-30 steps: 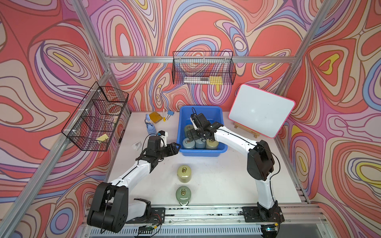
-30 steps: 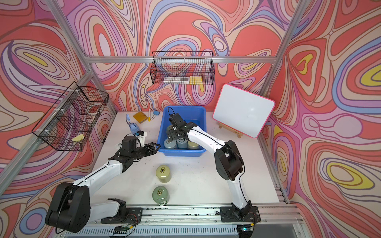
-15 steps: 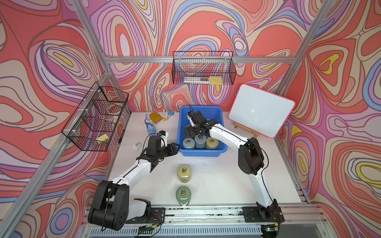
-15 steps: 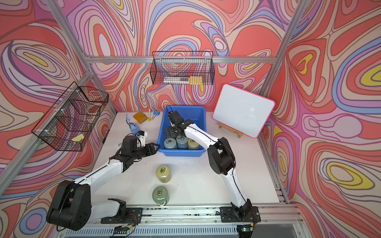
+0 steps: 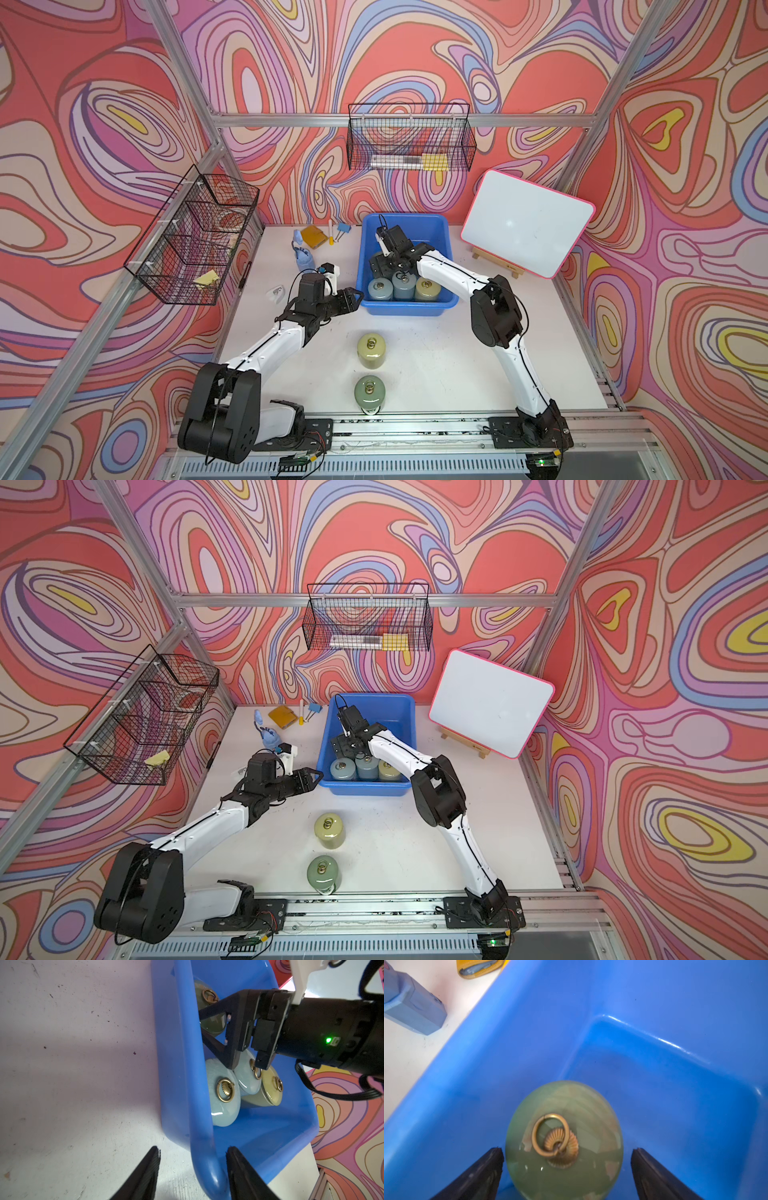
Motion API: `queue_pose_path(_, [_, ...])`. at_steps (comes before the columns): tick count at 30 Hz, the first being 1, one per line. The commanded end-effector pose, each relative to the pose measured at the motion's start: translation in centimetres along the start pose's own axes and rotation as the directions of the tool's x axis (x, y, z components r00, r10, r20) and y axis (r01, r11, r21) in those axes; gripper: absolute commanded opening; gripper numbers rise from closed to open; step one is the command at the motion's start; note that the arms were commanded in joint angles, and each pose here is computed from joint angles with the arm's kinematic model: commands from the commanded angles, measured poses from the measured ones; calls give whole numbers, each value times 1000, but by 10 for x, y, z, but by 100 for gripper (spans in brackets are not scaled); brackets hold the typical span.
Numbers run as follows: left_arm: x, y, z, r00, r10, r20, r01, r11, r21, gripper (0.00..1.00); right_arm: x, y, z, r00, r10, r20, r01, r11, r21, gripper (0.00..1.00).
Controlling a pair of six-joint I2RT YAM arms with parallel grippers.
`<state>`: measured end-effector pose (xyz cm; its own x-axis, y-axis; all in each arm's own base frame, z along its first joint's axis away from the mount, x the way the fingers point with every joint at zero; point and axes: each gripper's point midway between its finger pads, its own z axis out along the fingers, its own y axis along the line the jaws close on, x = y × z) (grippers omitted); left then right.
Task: Take the tea canister out of the basket
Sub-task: Pick up the tea canister from the basket.
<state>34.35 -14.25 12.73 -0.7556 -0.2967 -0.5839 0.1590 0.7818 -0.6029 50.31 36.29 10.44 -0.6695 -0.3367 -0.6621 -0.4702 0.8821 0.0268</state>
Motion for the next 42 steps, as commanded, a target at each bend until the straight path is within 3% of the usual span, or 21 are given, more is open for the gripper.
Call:
queue_pose_path(1, [-3, 1, 1, 1000, 9, -3, -9, 1000, -9, 56, -5, -1, 11, 1000, 11, 22, -11, 1000, -5, 97])
queue_pose_path(13, [-3, 1, 0, 1000, 11, -1, -11, 1000, -10, 55, -3, -2, 30, 999, 30, 12, -30, 999, -39, 93])
queue_pose_path(24, [-3, 2, 0, 1000, 10, 1, -10, 1000, -13, 55, -13, -4, 22, 999, 21, 39, -20, 999, -34, 80])
queue_pose_path(32, [-3, 2, 0, 1000, 13, 1, -13, 1000, -13, 55, -29, -5, 3, 997, 9, 79, -6, 999, -32, 70])
queue_pose_path(42, [-3, 1, 0, 1000, 9, 1, -9, 1000, -11, 55, -63, -4, -46, 987, 1, 161, 6, 999, -43, 69])
